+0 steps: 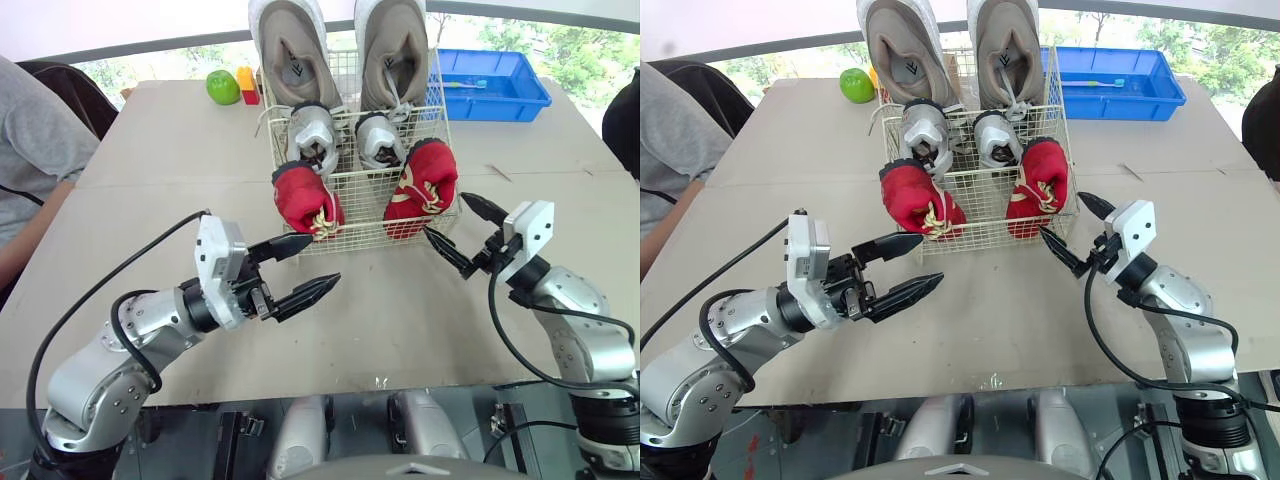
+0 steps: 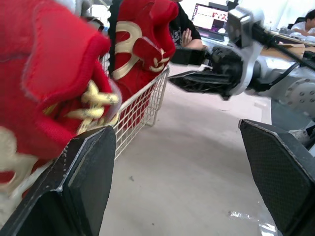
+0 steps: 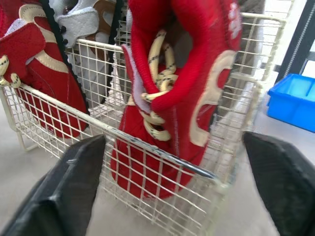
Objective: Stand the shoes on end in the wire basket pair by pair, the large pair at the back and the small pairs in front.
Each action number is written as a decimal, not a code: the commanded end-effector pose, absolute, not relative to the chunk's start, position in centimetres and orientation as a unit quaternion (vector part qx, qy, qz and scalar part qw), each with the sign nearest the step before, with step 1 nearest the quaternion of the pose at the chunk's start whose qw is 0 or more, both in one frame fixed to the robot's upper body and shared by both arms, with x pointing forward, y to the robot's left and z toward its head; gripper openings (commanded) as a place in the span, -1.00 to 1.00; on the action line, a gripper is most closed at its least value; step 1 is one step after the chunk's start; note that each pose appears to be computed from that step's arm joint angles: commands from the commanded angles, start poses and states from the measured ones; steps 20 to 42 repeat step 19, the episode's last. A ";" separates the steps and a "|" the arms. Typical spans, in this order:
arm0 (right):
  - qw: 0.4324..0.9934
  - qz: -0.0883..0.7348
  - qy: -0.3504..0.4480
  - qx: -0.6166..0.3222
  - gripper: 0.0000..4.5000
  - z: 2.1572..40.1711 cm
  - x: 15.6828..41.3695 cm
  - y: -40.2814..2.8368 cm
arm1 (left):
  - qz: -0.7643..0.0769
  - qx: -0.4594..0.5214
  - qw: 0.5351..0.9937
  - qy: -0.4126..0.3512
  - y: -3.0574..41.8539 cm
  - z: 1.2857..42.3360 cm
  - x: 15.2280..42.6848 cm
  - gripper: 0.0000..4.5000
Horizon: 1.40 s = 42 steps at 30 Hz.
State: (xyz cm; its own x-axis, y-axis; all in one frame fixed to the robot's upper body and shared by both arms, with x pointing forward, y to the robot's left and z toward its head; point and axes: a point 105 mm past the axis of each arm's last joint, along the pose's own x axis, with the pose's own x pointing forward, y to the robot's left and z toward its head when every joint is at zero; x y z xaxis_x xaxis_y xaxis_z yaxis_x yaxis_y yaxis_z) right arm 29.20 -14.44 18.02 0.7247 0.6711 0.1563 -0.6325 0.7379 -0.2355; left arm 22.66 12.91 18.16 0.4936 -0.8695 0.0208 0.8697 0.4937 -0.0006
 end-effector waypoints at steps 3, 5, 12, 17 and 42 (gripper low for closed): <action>0.902 0.399 -0.121 -0.108 0.78 20.1 26.3 -15.2 | -0.507 -0.008 0.862 -0.013 13.6 17.9 21.5 0.92; 0.893 0.427 -0.088 -0.115 0.78 19.4 25.0 -15.6 | -0.503 -0.008 0.865 -0.003 13.9 17.5 21.1 0.92; 0.887 0.442 0.023 -0.135 0.78 16.8 21.8 -20.3 | -0.481 0.022 0.875 0.059 16.9 14.7 20.5 0.92; 0.895 0.417 0.051 -0.147 0.78 16.4 21.3 -22.7 | -0.464 0.039 0.881 0.086 19.1 13.4 20.9 0.92; 0.896 0.415 0.058 -0.145 0.78 16.1 21.2 -23.0 | -0.467 0.039 0.878 0.092 19.3 13.1 21.0 0.92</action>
